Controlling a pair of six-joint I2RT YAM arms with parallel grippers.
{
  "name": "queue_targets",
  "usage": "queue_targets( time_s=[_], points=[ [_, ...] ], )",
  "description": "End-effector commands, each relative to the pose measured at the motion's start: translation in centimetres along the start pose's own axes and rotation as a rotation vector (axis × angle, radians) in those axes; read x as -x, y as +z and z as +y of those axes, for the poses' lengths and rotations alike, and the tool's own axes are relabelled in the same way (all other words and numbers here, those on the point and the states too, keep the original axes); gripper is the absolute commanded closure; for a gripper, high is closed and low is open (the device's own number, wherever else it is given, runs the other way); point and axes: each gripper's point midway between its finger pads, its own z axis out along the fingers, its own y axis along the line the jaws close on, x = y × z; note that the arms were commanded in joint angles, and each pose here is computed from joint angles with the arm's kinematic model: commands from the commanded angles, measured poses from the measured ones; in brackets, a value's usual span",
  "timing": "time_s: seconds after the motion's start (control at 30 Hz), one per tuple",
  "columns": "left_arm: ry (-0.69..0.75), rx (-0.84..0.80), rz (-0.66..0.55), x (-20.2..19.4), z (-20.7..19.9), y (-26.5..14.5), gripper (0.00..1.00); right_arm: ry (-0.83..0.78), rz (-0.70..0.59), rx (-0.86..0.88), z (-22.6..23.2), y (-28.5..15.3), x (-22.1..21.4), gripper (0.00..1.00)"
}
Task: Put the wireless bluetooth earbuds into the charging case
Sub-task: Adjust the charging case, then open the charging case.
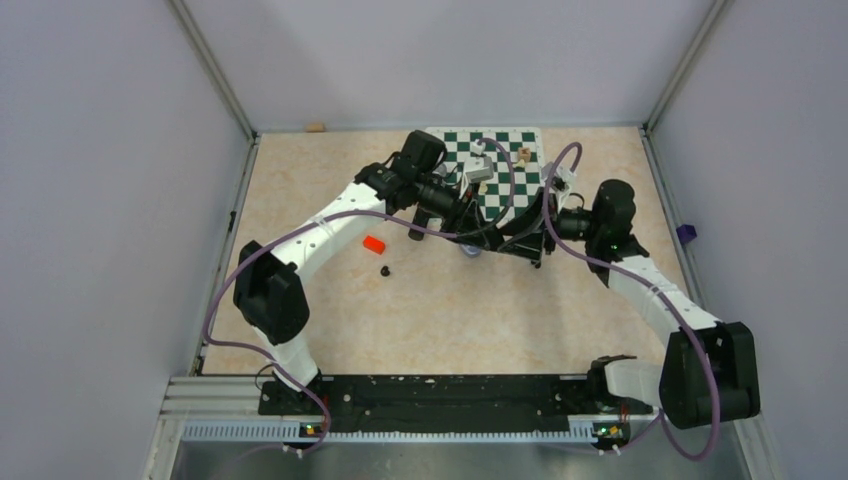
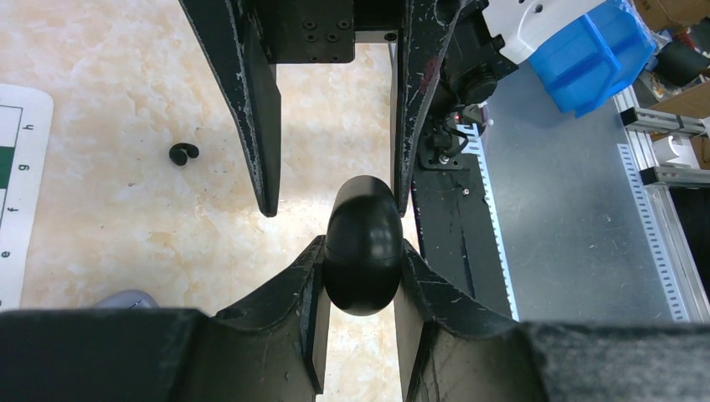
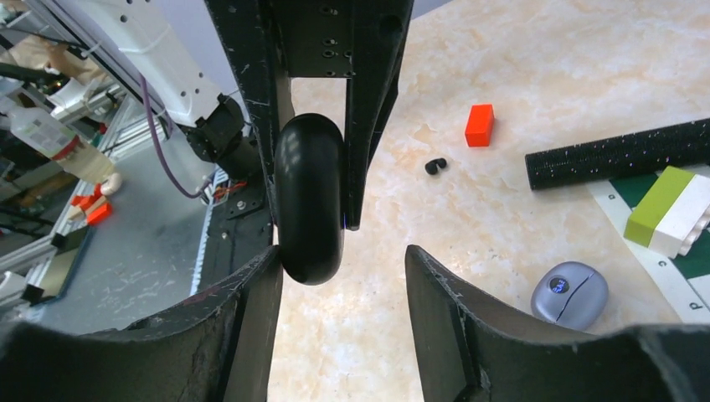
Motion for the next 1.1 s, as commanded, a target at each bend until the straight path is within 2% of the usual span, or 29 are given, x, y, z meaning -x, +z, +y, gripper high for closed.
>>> queue_targets(
  time_s=[0.0,0.4,0.6,0.83,1.07],
  points=[
    [0.045,-0.022,-0.022,1.0,-1.2,-0.3,1.0,-0.033,-0.03,-0.006,-0.4,-0.3,2.3,0.45],
    [0.046,-0.031,-0.015,0.7,-1.4,0.0,1.0,-0.046,-0.085,-0.092,-1.6,-1.6,3.7,0.42],
    [0.052,-0.034,-0.019,0.9,-1.6,-0.2,1.0,-0.157,-0.097,-0.202,-2.4,-2.6,4.5,0.41],
    [0.051,-0.004,-0.03,1.4,-1.6,-0.4,1.0,-0.247,-0.079,-0.187,-0.2,-3.2,5.8,0.33],
    [0.075,0.047,-0.044,2.3,-1.8,-1.4,1.0,-0.355,-0.057,-0.377,-1.7,-6.4,7.9,0.28]
  ],
)
